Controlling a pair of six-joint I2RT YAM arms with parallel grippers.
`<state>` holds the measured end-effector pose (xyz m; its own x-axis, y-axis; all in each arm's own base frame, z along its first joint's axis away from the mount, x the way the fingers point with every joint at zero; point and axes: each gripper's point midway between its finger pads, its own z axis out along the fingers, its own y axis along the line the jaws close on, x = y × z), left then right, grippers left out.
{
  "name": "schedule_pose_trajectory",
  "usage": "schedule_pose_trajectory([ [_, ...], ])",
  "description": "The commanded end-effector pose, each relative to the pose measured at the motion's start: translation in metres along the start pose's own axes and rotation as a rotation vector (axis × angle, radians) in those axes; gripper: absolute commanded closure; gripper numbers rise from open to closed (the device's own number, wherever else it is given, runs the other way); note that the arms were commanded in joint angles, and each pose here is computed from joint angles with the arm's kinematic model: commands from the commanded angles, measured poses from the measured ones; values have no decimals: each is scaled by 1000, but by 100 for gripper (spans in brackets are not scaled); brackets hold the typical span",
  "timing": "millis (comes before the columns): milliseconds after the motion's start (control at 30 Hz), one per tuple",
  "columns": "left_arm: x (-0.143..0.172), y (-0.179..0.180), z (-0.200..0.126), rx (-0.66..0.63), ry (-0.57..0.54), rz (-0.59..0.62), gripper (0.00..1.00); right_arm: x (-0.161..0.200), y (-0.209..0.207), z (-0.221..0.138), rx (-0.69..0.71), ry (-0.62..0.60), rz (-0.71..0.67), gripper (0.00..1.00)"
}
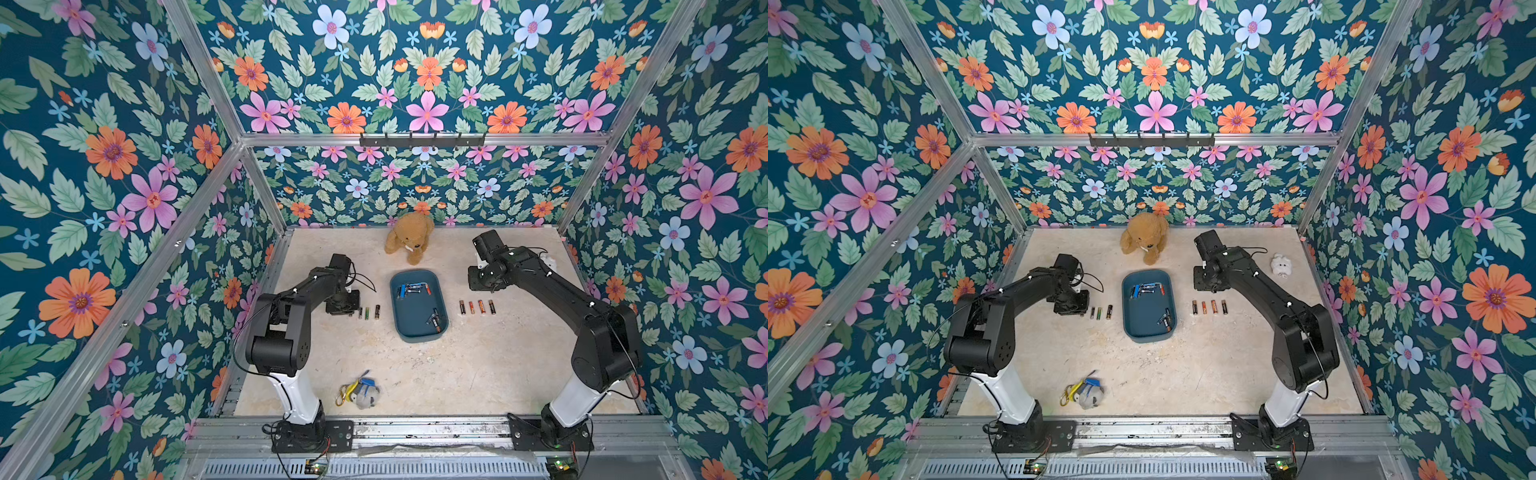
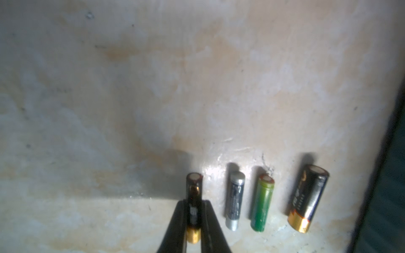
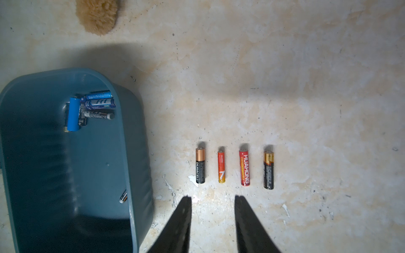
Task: Take the batteries out of the storage box
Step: Place the battery at the center of the board.
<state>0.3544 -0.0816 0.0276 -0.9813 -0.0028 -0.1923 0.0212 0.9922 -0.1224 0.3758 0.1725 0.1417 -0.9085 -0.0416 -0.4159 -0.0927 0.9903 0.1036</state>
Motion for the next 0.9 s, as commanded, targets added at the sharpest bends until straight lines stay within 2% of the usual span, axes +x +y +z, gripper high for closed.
schedule_pose_trajectory([
  [0,0,-1,2,7,0,-1,86,3,-4,3,23,14,4,61],
  [433,1,0,6,5,4,-9,85,2,-3,4,24,14,-2,62],
  [867,3,1,7,-2,13,-11,80,0,-3,3,27,13,-4,61],
])
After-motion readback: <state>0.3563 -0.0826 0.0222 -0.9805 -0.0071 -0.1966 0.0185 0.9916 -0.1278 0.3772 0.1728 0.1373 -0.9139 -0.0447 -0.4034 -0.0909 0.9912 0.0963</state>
